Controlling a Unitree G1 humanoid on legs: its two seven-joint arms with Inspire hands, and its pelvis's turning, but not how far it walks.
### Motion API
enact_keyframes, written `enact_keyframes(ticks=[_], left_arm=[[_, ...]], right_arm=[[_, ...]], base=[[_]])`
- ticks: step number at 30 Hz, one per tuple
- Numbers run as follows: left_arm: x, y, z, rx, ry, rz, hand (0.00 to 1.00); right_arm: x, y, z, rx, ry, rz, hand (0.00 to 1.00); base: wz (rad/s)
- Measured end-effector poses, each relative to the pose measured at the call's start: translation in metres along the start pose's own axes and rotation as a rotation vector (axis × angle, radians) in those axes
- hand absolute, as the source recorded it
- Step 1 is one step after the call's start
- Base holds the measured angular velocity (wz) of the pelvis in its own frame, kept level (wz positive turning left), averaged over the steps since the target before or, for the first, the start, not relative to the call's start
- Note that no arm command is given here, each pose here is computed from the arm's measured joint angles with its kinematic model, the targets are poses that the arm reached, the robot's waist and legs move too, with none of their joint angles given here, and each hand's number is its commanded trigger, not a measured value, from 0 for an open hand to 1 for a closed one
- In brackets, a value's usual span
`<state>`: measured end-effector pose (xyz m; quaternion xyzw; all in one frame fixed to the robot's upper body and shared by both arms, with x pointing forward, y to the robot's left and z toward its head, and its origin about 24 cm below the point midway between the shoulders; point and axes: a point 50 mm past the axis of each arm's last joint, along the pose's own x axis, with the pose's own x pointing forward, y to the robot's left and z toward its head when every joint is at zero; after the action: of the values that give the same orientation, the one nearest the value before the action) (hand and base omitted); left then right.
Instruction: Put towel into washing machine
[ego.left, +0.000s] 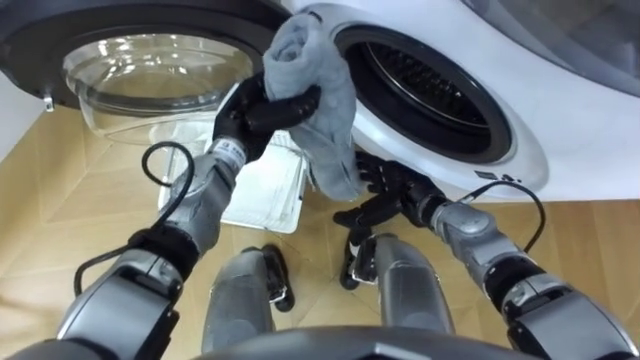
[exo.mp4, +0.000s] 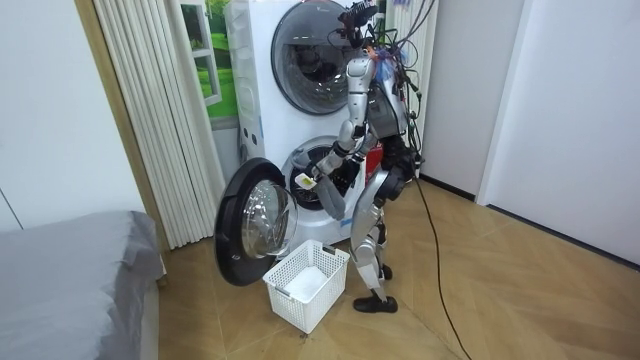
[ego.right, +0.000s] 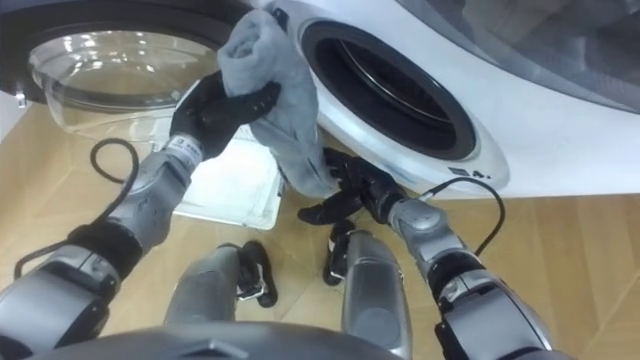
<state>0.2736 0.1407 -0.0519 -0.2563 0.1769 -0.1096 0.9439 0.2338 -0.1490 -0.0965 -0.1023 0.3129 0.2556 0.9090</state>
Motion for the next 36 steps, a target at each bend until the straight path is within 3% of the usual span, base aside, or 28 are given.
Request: enact_keyframes(ticks=[9,19,20,21,36], left_arm=[[-0.005,0.004,-0.009,-0.204,0.007,-0.019,1.00],[-0.021,0.007,-0.043,-0.256,0.178,-0.071,1.00],[-0.022,0.005,-0.046,-0.258,0.203,-0.084,1.00],[-0.022,0.004,-0.048,-0.257,0.216,-0.093,1.00],[-0.028,0.004,-0.057,-0.476,0.214,-0.066,1.00]], right_arm=[[0.004,0.005,0.008,-0.020,-0.013,0.015,0.00],[0.003,0.004,0.000,-0.009,0.057,0.008,0.00],[0.003,0.004,0.000,-0.009,0.058,0.006,0.71],[0.002,0.004,-0.001,-0.009,0.061,0.006,1.00],[0.001,0.007,-0.007,0.008,0.101,0.026,1.00]], base=[[0.00],[0.00],[0.00],[0.00],[0.00]])
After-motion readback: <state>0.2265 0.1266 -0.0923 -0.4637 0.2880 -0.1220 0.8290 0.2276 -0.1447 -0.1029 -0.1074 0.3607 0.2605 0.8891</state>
